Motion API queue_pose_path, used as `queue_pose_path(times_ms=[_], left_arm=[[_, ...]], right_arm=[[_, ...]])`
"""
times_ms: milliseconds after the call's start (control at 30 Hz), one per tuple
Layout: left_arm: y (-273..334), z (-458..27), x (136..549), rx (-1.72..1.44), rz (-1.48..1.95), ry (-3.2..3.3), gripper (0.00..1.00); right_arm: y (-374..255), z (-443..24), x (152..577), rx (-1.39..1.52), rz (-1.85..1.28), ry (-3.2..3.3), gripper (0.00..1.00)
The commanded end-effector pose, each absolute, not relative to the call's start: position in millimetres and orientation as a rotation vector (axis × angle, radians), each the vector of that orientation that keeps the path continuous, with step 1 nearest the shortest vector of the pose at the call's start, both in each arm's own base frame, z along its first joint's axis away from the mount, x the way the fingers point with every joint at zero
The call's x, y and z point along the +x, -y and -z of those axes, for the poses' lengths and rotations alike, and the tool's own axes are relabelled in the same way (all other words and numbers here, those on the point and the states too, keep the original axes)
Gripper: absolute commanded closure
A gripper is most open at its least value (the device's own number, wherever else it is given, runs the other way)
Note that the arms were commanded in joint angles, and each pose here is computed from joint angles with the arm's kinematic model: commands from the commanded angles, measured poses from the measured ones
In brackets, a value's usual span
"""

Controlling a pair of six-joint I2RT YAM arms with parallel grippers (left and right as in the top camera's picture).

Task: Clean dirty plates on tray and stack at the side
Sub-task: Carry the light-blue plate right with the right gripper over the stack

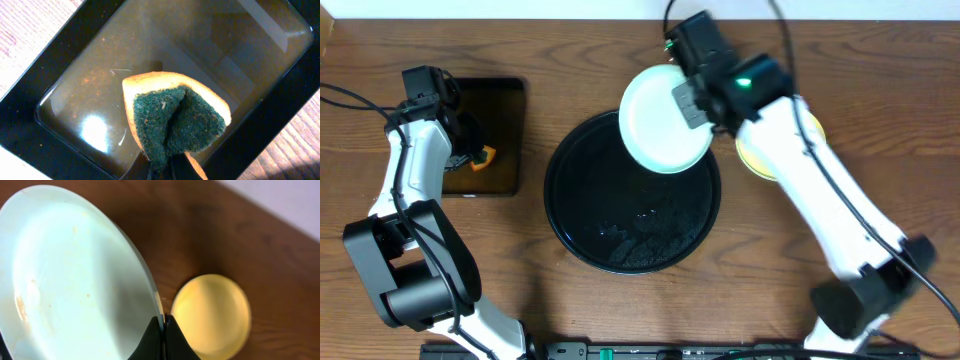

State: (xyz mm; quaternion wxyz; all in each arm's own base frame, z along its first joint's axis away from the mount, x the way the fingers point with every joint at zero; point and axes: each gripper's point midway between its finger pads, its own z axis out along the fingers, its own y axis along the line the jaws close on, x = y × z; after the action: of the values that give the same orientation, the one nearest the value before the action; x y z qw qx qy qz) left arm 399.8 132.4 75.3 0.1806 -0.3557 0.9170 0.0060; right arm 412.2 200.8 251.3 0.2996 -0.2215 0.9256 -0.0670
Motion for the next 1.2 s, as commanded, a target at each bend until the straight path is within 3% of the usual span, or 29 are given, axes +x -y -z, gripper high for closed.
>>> queue_pose_path(times_ms=[0,167,500,1167], left_arm=[[-134,-76,395,-0.993,-0.031,-2.601,0.93],[-135,-76,396,-0.993,-0.030,-2.600,0.92],[-134,-76,396,-0.993,-0.030,-2.600,0.92],[-134,-75,395,-0.994,-0.031,-2.602,0.93]], right_arm=[[-209,-286,398,-0.737,0.281,-2.324,0.99],[-199,-315,392,-0.724,0.776,-2.131,0.99],[-257,-328,360,-0.994,1.167,-1.822,0.99],[-281,-348,356,-0.945,1.194,-1.718,0.99]])
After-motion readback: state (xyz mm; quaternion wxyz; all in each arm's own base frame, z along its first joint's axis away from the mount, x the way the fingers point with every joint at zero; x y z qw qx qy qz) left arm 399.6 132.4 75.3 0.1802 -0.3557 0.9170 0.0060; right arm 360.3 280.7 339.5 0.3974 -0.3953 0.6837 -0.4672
